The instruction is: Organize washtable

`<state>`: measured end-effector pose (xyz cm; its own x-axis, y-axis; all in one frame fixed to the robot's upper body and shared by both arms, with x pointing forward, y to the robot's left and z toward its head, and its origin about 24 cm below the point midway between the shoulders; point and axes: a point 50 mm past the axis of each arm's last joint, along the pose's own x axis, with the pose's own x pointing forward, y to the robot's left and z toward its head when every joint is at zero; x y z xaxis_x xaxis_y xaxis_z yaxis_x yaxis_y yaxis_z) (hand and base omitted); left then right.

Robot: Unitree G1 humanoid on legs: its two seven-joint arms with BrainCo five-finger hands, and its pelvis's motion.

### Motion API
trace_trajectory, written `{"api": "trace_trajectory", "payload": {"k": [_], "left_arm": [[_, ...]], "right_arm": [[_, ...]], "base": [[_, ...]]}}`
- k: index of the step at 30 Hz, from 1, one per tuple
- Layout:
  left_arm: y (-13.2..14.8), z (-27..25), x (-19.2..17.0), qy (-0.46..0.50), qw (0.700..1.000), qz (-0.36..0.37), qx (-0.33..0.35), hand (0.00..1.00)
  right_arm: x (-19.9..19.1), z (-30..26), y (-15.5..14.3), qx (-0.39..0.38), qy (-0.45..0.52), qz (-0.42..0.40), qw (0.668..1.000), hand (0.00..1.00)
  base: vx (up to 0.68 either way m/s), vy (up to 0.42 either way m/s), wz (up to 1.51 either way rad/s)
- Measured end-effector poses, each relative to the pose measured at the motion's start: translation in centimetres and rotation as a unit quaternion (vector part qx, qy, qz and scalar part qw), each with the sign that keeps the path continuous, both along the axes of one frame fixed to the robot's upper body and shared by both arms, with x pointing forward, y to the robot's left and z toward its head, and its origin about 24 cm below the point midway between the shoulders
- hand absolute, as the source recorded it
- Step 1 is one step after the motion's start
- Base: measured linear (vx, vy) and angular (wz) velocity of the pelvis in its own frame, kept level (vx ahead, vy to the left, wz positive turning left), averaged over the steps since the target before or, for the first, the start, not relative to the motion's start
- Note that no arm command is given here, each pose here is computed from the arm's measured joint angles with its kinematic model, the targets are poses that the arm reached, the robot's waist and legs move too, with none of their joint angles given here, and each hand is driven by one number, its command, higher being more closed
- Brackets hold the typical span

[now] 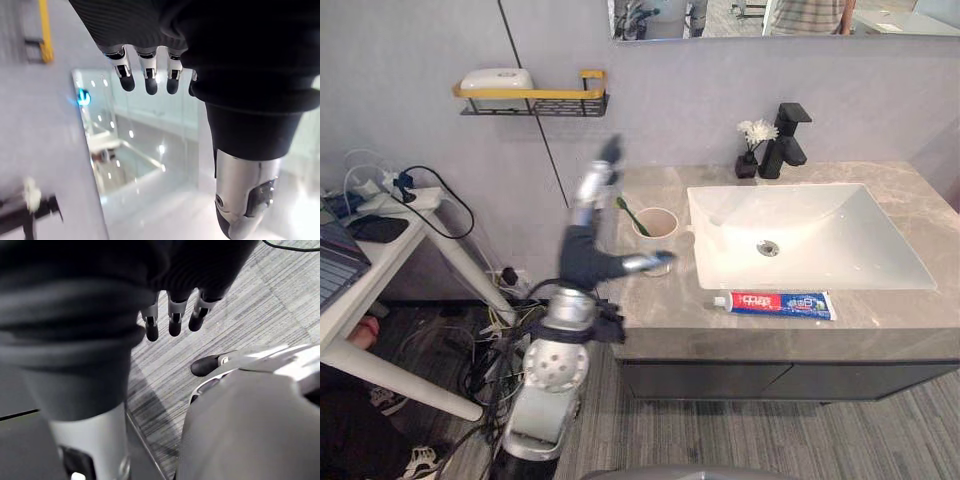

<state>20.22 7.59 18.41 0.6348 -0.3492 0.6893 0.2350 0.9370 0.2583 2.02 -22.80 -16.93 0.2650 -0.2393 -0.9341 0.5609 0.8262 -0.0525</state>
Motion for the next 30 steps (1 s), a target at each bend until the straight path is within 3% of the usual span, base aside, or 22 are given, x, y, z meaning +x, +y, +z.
{"api": "trace_trajectory", "payload": {"k": [4,12,22,30], "left_arm": [[-3.1,1.0,-0.5,-0.047,0.993,-0.08,0.067,0.0],[-9.1,-1.5,0.0,-0.015,0.962,-0.205,0.179,0.0],[-12.4,-4.2,2.5,0.009,0.938,-0.19,0.289,0.0],[-11.7,-8.0,5.3,0.07,0.921,-0.132,0.359,0.0]], "right_arm": [[0.3,0.0,0.2,0.006,-0.002,0.018,1.0,0.0],[1.0,0.0,0.4,0.009,-0.008,0.043,0.999,0.0],[2.0,0.1,0.5,0.008,-0.019,0.046,0.999,0.0],[3.5,0.3,0.6,0.007,-0.039,0.038,0.998,0.0]], "base": [[0.0,0.0,0.0],[-0.02,0.008,0.0],[0.0,0.001,0.0],[0.0,-0.001,-0.11]]}}
